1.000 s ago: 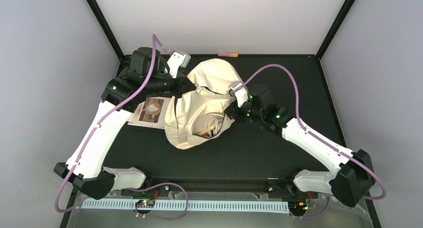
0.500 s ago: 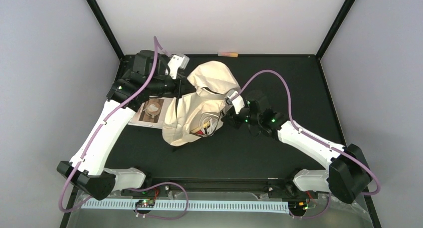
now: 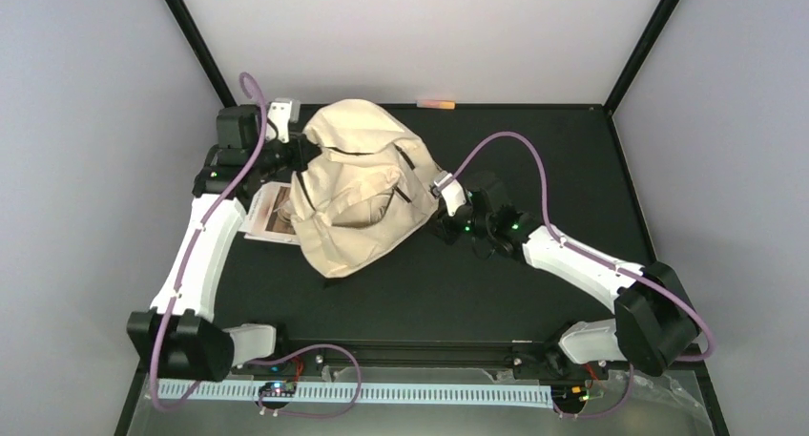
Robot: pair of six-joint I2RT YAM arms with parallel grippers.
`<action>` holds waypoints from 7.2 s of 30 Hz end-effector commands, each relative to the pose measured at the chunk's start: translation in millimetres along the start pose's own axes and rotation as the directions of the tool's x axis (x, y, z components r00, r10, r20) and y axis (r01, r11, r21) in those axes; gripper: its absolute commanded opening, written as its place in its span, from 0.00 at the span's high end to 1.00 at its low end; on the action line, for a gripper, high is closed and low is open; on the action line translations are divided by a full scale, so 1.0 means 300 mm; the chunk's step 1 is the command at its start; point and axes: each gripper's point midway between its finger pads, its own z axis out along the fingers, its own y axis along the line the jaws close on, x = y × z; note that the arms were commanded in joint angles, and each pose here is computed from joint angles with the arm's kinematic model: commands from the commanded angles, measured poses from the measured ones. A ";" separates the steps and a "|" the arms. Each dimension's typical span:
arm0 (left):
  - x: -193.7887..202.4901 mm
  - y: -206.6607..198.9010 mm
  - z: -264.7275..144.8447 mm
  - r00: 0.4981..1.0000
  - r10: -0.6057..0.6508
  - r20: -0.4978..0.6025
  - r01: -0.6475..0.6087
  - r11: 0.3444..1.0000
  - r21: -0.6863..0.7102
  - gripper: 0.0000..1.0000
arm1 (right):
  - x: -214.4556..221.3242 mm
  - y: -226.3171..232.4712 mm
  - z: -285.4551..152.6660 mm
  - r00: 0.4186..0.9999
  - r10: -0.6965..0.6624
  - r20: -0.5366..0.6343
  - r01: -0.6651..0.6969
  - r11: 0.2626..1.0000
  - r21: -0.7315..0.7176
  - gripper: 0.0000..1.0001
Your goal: Pack the student bag
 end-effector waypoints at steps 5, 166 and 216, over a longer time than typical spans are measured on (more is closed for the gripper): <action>0.615 0.366 0.135 0.816 -0.363 -0.450 0.300 0.931 -0.209 0.98 | -0.051 -0.090 -0.030 0.995 0.099 0.014 -0.100 0.990 0.104 0.62; -0.263 -0.308 0.007 0.977 0.212 0.036 -0.215 0.957 0.196 0.98 | -0.108 0.365 -0.031 0.917 -0.398 -0.015 0.388 0.903 -0.186 0.99; 0.298 -0.431 -0.210 0.883 0.452 -0.122 -0.309 0.758 0.575 0.05 | -0.358 -0.004 -0.302 0.959 -0.258 0.118 0.262 0.965 -0.025 0.99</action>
